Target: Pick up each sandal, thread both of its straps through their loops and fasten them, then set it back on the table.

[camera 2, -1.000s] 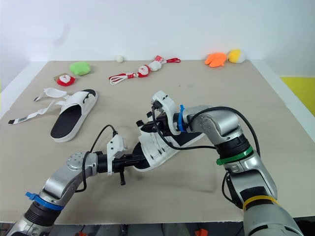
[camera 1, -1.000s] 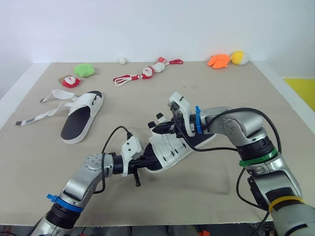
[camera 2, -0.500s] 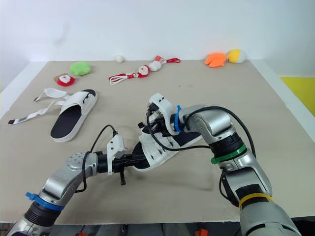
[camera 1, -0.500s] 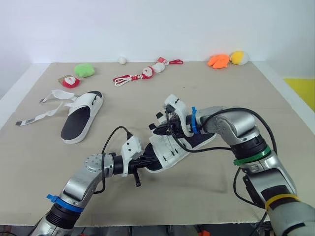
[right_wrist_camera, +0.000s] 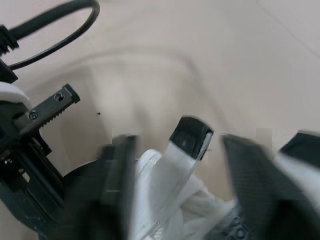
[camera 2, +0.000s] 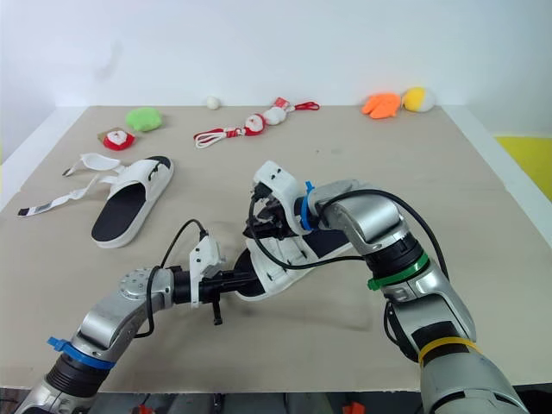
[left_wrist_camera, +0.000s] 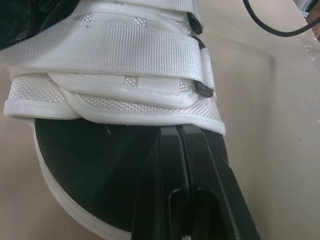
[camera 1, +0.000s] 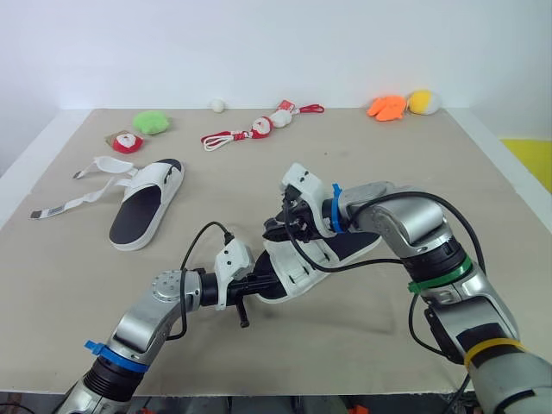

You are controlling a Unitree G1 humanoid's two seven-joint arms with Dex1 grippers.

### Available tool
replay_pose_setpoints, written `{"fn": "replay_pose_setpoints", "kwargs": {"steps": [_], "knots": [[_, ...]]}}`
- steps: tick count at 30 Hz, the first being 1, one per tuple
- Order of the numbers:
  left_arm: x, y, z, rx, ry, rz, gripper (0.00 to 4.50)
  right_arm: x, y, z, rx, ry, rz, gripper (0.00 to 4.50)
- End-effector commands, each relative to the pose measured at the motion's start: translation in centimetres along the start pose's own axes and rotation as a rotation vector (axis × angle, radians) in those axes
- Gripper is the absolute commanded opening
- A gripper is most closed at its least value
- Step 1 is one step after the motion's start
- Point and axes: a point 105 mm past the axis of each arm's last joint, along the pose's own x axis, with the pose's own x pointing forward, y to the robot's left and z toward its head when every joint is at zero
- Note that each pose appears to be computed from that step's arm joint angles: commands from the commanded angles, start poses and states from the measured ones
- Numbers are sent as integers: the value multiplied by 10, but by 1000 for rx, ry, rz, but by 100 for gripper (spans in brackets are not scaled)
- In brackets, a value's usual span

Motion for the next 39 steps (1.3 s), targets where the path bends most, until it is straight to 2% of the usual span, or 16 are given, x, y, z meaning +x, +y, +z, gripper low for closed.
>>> {"fn": "replay_pose_setpoints", "kwargs": {"steps": [1,4,7,12,14,15,16,18,20,24,25,30,39], "knots": [[4,-9,-31,-89,100,-23,0,-21,5,37,-41,-114,20,447],[3,-7,-30,-87,96,-14,0,-41,8,62,43,-204,103,447],[2,-6,-28,-86,81,1,0,-61,6,65,205,-211,205,447],[-11,-2,-14,-60,36,77,0,-92,-15,45,512,-154,267,447],[-18,-1,-7,-68,10,105,0,-96,-29,26,626,-108,228,447],[-21,-1,-5,-73,-2,113,53,-96,-33,19,659,-84,204,450],[-24,-2,-2,-78,-12,119,72,-96,-37,9,689,-65,187,450],[-30,0,4,-71,-27,146,163,-95,-39,-4,733,-42,180,450],[-34,2,7,-67,-31,165,247,-94,-39,-10,745,-26,177,450],[-53,10,30,-45,-93,218,426,-87,-34,-22,781,2,216,450],[-55,11,34,-42,-104,223,444,-86,-33,-23,787,0,227,450],[-59,9,65,5,-176,193,444,-71,-21,-25,803,9,306,450],[-56,9,73,59,-173,190,444,-78,0,-31,828,-16,402,450]]}}
